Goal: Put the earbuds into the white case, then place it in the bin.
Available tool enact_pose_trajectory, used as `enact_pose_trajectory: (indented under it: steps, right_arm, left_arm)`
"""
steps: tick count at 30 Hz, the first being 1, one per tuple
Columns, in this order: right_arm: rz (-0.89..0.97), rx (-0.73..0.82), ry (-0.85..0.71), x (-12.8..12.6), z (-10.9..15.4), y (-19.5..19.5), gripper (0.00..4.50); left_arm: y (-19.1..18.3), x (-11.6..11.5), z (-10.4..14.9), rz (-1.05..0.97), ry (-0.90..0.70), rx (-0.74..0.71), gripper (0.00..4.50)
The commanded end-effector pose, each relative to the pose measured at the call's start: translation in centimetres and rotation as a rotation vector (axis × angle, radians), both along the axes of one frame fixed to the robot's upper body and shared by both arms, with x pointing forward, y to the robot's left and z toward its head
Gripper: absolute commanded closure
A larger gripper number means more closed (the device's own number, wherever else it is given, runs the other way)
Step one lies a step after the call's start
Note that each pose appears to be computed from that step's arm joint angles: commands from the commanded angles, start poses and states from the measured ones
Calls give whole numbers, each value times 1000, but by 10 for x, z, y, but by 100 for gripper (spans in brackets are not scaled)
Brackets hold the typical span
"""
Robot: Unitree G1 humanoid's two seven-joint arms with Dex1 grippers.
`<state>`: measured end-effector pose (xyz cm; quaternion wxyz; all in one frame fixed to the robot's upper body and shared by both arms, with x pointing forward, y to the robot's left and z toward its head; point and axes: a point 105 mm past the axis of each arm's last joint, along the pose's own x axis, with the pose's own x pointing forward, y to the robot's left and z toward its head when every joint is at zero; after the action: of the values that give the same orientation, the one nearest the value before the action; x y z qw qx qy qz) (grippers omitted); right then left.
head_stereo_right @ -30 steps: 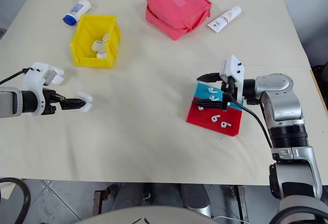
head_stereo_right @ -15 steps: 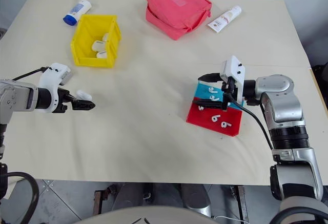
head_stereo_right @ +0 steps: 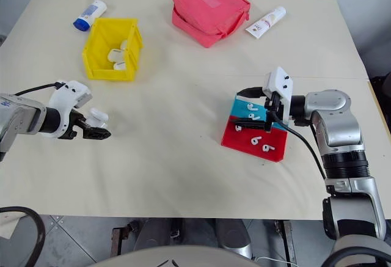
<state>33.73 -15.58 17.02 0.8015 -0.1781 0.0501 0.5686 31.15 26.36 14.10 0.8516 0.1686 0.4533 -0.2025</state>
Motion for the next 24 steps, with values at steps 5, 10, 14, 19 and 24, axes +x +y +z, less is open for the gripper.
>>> enact_pose_trajectory:
  steps: [5, 10, 14, 19, 24]
  right_arm:
    - [-5, 11, -42, -2, 10, -1, 2]
    - [-11, 12, -44, -2, 10, -2, 2]
    - [-13, 13, -44, -2, 10, -1, 2]
    - [-17, 12, -49, -1, 11, -2, 0]
    - [-22, 9, -52, 0, 12, -2, 0]
  left_arm:
    - [5, 5, -3, -78, -22, 26, 1]
    - [12, 12, -5, -70, -37, 40, 1]
    - [14, 15, -8, -67, -37, 47, 1]
    - [11, 15, -10, -56, -19, 42, 56]
    - [9, 13, -10, -38, -4, 26, 173]
